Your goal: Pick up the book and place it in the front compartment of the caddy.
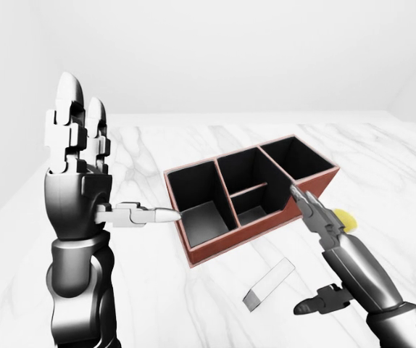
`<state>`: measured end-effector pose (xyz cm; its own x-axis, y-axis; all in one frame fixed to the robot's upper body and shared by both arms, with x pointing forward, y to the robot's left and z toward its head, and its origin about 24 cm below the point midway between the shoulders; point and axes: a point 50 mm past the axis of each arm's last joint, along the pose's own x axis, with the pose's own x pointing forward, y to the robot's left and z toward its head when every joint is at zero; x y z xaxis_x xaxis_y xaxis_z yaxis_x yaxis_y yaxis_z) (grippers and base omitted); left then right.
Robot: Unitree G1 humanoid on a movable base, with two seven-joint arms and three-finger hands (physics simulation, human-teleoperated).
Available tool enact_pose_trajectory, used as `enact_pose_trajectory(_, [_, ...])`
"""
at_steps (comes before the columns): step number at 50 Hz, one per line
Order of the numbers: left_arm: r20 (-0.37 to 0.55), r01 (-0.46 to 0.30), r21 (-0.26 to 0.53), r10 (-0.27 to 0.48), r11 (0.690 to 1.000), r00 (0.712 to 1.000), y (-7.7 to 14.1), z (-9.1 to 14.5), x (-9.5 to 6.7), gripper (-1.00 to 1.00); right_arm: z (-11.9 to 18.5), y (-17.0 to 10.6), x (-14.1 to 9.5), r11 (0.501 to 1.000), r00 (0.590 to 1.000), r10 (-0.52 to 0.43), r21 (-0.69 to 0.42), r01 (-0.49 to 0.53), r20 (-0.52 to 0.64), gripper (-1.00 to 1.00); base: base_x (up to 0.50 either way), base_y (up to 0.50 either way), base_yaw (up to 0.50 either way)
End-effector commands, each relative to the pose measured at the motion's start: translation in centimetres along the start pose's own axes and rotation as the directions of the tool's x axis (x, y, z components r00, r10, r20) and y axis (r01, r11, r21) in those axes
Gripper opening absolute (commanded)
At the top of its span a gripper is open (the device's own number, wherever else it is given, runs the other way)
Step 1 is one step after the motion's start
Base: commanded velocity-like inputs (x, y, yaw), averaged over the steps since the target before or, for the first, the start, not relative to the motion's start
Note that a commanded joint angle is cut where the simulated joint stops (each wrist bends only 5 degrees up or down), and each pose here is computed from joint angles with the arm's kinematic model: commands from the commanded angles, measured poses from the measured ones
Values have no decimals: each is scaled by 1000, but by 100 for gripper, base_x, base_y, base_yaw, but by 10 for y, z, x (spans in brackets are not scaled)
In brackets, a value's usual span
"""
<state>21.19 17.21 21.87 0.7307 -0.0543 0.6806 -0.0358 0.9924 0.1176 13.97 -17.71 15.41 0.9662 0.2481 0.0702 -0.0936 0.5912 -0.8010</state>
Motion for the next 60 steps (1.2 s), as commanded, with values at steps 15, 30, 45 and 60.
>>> enact_pose_trajectory(15, [0, 3, 0, -3, 1000, 1000, -1, 0, 0, 100, -18, 24, 6, 992, 985, 126, -16, -129, -115, 100, 0, 0, 0])
enact_pose_trajectory(30, [-1, 2, -3, -2, 1000, 1000, -1, 0, 0, 100, -23, 34, 10, 979, 972, 187, -49, -195, -142, 100, 0, 0, 0])
enact_pose_trajectory(45, [6, 1, -3, -1, 1000, 1000, -1, 2, 0, 100, -18, 37, 21, 969, 971, 218, -97, -228, -97, 100, 0, 0, 0])
enact_pose_trajectory(60, [5, 2, -2, -2, 1000, 1000, -1, 1, 0, 100, -19, 41, 26, 962, 966, 245, -107, -253, -83, 100, 0, 0, 0])
